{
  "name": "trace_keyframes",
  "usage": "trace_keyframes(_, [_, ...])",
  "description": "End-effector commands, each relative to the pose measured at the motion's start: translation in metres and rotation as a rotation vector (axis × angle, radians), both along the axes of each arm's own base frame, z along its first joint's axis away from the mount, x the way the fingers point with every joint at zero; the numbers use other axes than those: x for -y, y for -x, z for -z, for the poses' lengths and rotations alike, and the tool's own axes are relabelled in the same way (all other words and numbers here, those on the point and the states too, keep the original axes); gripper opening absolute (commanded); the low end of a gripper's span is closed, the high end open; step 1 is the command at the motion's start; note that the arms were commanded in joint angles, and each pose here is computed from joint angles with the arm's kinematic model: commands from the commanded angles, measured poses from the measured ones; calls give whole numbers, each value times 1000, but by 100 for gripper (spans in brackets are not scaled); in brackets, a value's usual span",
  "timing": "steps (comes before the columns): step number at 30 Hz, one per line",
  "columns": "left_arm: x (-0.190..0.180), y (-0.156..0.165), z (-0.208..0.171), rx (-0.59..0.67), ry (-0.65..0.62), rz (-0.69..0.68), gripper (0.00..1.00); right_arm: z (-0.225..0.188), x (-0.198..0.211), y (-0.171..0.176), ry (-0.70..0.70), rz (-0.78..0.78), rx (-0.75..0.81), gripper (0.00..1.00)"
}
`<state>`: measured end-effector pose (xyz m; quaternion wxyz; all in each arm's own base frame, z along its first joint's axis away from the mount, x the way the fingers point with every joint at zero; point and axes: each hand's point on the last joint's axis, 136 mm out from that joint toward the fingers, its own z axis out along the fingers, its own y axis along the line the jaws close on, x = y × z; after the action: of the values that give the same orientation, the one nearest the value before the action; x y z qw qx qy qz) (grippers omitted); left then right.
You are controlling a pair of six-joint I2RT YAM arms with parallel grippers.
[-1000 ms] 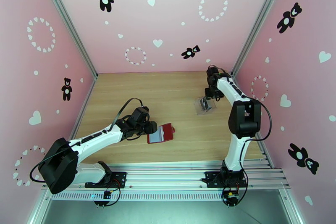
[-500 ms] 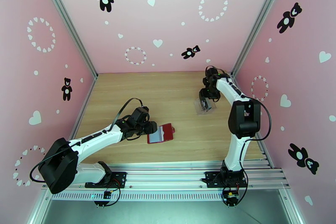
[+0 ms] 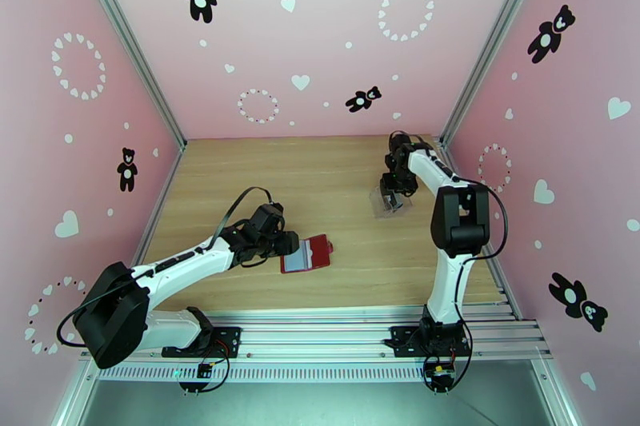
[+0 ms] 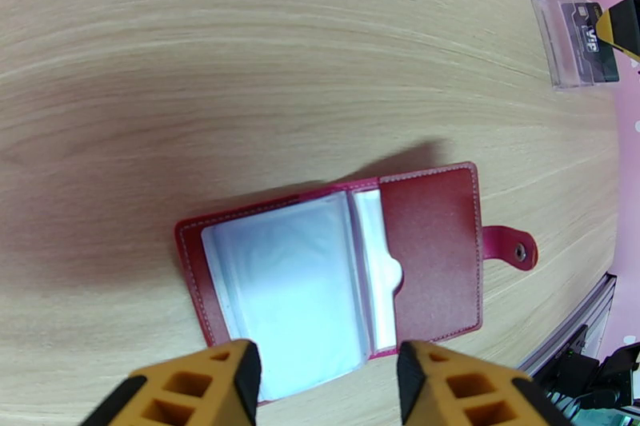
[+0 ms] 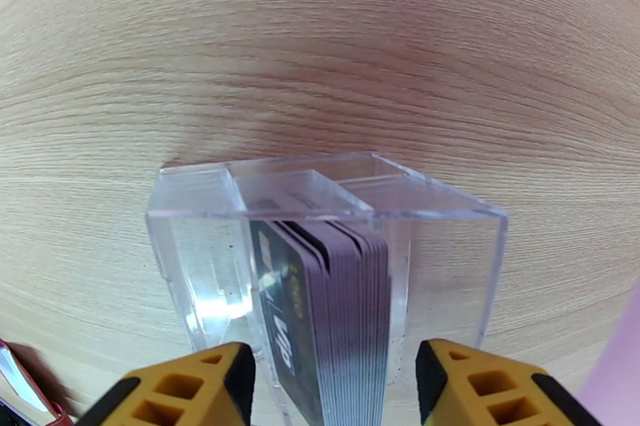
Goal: Put the credit cards into the card holder
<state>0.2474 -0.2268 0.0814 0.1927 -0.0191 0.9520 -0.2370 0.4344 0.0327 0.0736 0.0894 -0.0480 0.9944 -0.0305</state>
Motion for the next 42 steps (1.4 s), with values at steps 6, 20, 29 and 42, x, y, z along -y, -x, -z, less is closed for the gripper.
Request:
trace_keyframes(6, [-5, 2, 5, -16, -7, -8, 51, 15, 6, 5, 62, -3, -60, 56])
trace_keyframes(20, [-5, 3, 4, -17, -6, -7, 51, 17, 12, 4, 103, 3, -68, 53])
trace_keyframes(29, [-5, 3, 4, -16, -9, -5, 51, 4, 21, -1, 139, 31, -17, 47])
trace_keyframes(42, [-4, 3, 4, -20, -8, -2, 51, 2, 31, -3, 196, 44, -8, 47])
